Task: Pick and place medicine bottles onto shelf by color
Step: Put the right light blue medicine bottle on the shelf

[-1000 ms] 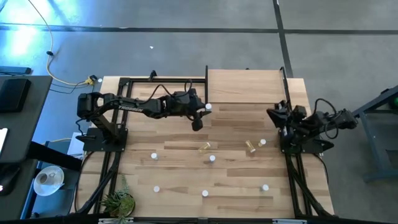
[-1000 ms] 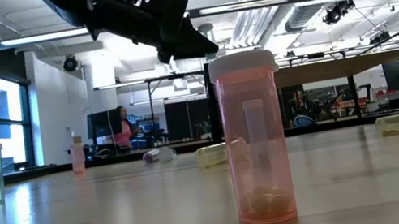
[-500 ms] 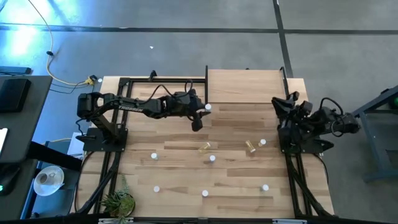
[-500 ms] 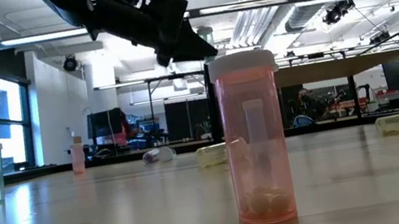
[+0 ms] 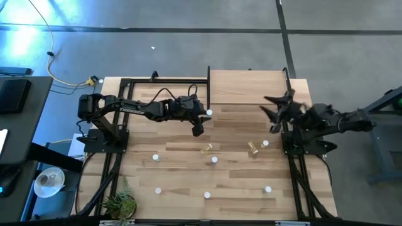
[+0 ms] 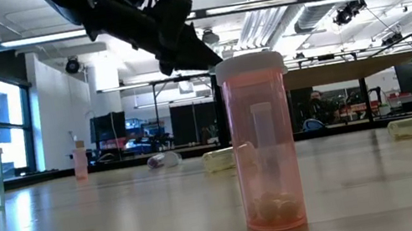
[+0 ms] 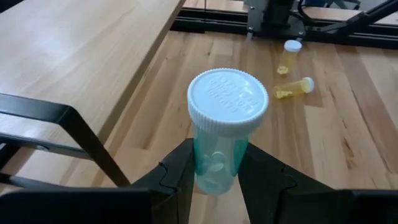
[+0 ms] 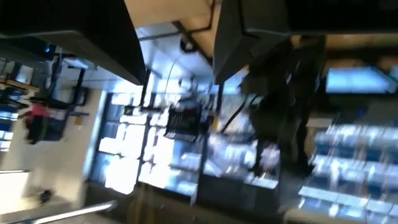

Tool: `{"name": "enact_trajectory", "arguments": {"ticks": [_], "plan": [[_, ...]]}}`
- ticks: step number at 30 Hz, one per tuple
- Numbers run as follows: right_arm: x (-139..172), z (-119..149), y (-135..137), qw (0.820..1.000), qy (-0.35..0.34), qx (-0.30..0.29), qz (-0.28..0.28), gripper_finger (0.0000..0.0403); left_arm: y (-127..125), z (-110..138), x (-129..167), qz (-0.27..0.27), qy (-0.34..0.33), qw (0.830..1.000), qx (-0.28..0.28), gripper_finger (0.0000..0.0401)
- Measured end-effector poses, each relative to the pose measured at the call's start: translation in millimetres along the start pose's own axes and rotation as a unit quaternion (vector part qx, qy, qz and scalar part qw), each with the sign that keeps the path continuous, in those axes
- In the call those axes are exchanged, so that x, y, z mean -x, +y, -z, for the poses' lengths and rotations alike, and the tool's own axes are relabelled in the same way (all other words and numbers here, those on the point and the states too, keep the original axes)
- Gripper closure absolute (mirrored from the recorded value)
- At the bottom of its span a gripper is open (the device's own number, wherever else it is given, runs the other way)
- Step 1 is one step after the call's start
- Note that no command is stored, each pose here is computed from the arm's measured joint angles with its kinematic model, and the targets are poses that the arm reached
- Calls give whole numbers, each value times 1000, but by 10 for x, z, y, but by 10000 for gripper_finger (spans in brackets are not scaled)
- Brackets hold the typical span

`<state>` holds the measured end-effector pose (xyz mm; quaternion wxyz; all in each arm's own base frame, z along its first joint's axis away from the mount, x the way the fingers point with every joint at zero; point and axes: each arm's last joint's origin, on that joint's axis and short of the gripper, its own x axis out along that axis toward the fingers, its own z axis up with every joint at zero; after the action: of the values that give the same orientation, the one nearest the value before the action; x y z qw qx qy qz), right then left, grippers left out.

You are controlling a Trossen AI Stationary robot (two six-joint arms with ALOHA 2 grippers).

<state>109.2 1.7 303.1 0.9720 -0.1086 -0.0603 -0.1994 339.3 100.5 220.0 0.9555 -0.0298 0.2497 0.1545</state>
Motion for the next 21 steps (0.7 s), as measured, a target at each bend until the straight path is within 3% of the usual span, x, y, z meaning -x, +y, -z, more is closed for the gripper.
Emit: {"name": "enact_trajectory", "arguments": {"ticks": [8, 13, 21], "plan": [[-367, 110, 217, 995, 74, 32, -57, 215, 1, 10, 0, 0, 5, 1000, -9, 302], [-584, 190, 299, 993, 105, 9, -51, 215, 9, 11, 0, -1, 6, 999, -47, 302], [-966, 151, 291, 988, 140, 29, -54, 215, 5, 10, 0, 11, 5, 998, -65, 302]]}}
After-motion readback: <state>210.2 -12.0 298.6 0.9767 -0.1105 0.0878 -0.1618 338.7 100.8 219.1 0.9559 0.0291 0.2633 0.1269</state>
